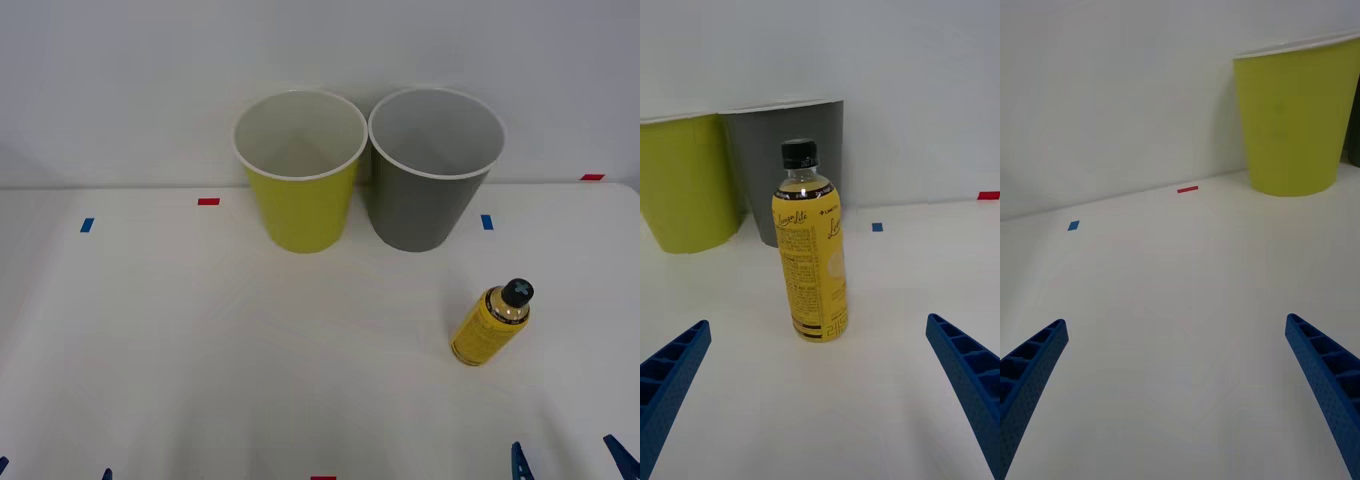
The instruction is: Put cans in the gray bin and PET bottles in the light green bin.
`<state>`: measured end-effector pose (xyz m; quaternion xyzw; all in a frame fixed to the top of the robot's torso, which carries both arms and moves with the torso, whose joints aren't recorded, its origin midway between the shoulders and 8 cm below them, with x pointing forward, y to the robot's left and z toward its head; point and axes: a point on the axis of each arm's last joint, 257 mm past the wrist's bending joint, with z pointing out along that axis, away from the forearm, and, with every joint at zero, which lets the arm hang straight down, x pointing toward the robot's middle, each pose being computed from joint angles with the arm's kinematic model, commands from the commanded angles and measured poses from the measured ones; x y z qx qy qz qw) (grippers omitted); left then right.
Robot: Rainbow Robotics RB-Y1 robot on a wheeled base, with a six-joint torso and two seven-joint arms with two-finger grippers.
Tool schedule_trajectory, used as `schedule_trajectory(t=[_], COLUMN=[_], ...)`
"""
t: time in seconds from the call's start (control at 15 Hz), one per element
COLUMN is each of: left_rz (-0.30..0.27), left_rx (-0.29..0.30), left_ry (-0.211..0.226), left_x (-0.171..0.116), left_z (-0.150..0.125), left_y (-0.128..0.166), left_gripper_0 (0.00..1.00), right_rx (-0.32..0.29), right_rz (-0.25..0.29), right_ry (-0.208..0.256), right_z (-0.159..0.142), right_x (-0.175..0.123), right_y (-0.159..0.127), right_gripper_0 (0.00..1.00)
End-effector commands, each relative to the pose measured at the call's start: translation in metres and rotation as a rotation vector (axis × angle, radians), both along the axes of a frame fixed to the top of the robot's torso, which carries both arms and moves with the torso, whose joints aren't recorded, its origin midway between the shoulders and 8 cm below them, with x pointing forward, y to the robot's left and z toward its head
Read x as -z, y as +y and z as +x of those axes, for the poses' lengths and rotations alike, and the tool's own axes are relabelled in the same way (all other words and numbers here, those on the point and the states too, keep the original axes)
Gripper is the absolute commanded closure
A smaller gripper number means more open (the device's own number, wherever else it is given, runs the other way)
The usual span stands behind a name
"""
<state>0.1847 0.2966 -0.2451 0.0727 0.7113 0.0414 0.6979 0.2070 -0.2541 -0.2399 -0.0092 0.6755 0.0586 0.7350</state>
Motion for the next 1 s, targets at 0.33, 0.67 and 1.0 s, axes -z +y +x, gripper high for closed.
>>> schedule_trajectory(t=[0.33,0.67,1.0], left_rz=[0.000,0.000,0.000], left_rx=[0.000,0.000,0.000], left_ry=[0.000,0.000,0.000], left_x=[0.000,0.000,0.000], left_z=[0.000,0.000,0.000], left_y=[0.000,0.000,0.000], left_gripper_0=[0.00,0.00,0.00], right_rx=[0.014,0.050,0.058], right_rz=[-0.027,-0.008,-0.025], right_ry=[-0.086,-0.111,-0.118], right_z=[0.034,0.064,0.090], right_x=[-0.001,0.004,0.001], right_y=[0.010,0.012,0.021], right_gripper_0=[0.00,0.00,0.00])
